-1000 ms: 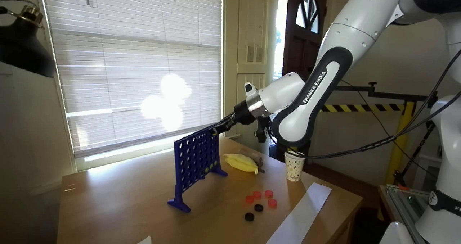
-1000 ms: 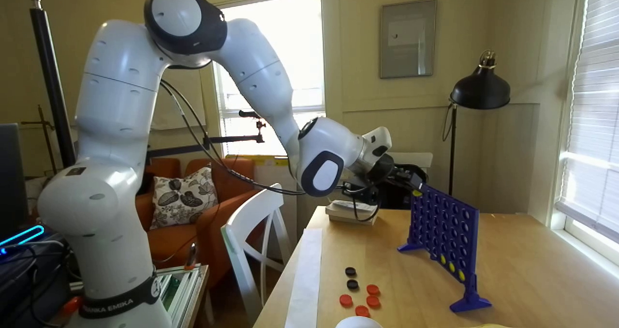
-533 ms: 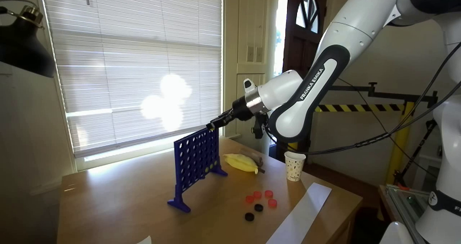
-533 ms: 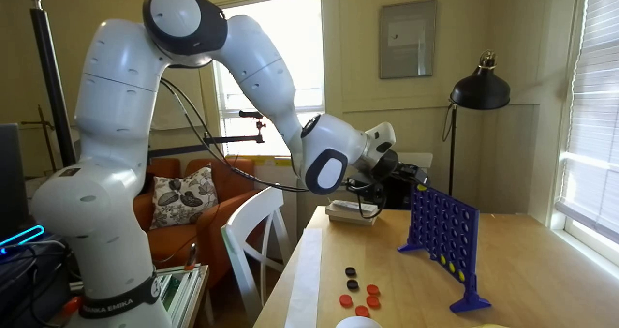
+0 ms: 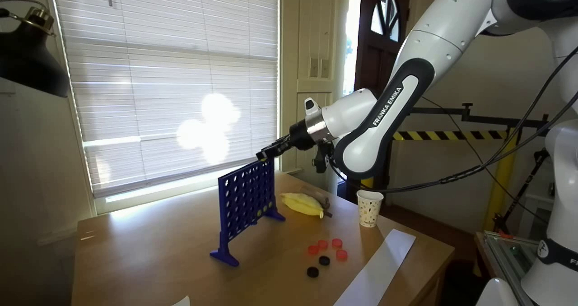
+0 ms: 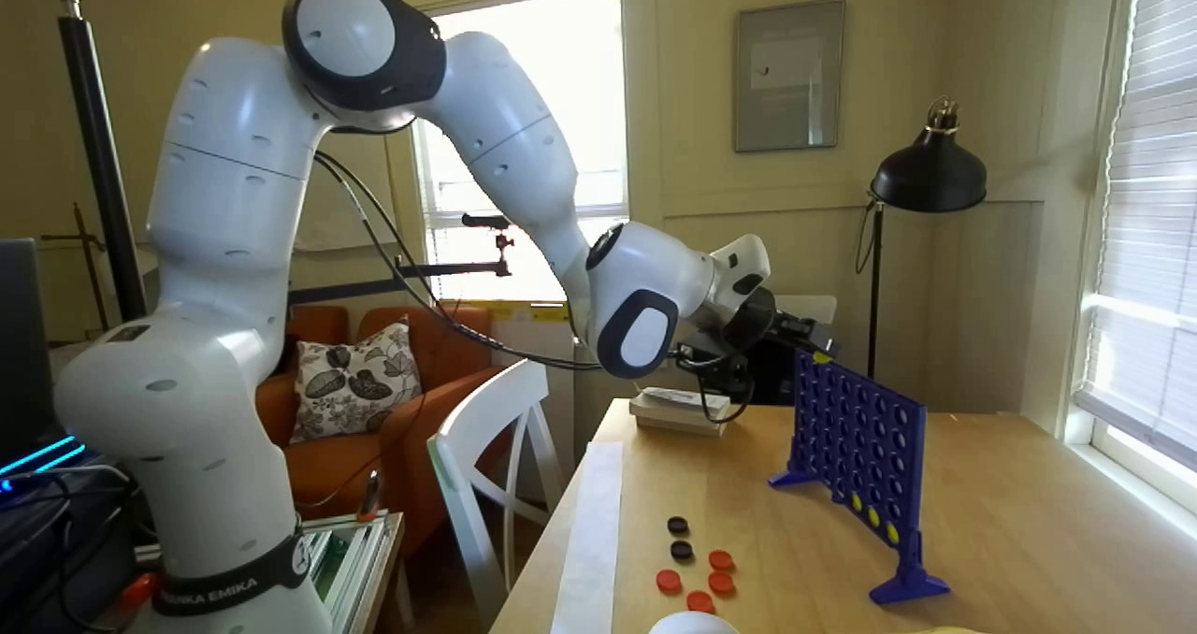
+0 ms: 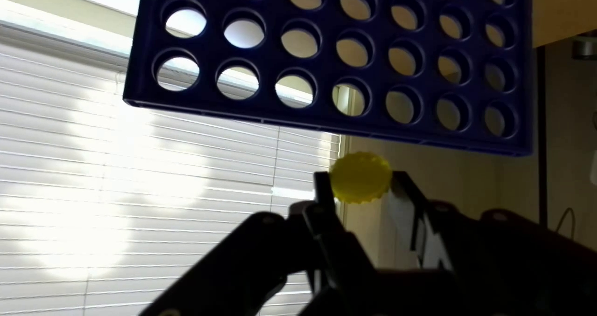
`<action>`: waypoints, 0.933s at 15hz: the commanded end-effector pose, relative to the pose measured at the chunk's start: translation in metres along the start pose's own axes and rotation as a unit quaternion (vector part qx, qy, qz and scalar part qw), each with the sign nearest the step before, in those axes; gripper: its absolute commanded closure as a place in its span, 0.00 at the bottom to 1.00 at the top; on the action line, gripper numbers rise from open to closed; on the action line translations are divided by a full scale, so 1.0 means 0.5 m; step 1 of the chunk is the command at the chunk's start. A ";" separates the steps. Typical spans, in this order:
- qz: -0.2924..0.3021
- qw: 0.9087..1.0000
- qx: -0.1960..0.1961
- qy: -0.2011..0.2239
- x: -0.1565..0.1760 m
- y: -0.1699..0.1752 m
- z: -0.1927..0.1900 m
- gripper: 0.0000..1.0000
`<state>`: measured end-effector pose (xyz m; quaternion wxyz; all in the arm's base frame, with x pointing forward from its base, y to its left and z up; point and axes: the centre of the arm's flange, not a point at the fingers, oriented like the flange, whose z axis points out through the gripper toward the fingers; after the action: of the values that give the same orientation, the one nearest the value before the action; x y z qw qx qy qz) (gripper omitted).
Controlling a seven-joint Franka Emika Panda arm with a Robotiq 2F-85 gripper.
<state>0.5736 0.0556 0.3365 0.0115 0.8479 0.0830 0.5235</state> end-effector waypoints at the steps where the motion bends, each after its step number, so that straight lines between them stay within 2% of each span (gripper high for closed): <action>1: 0.006 1.000 0.005 0.025 -0.010 0.012 0.017 0.89; 14: 0.017 0.998 0.007 0.053 -0.022 0.028 0.056 0.89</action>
<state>0.5834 0.0457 0.3199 0.0058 0.8289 0.0722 0.5547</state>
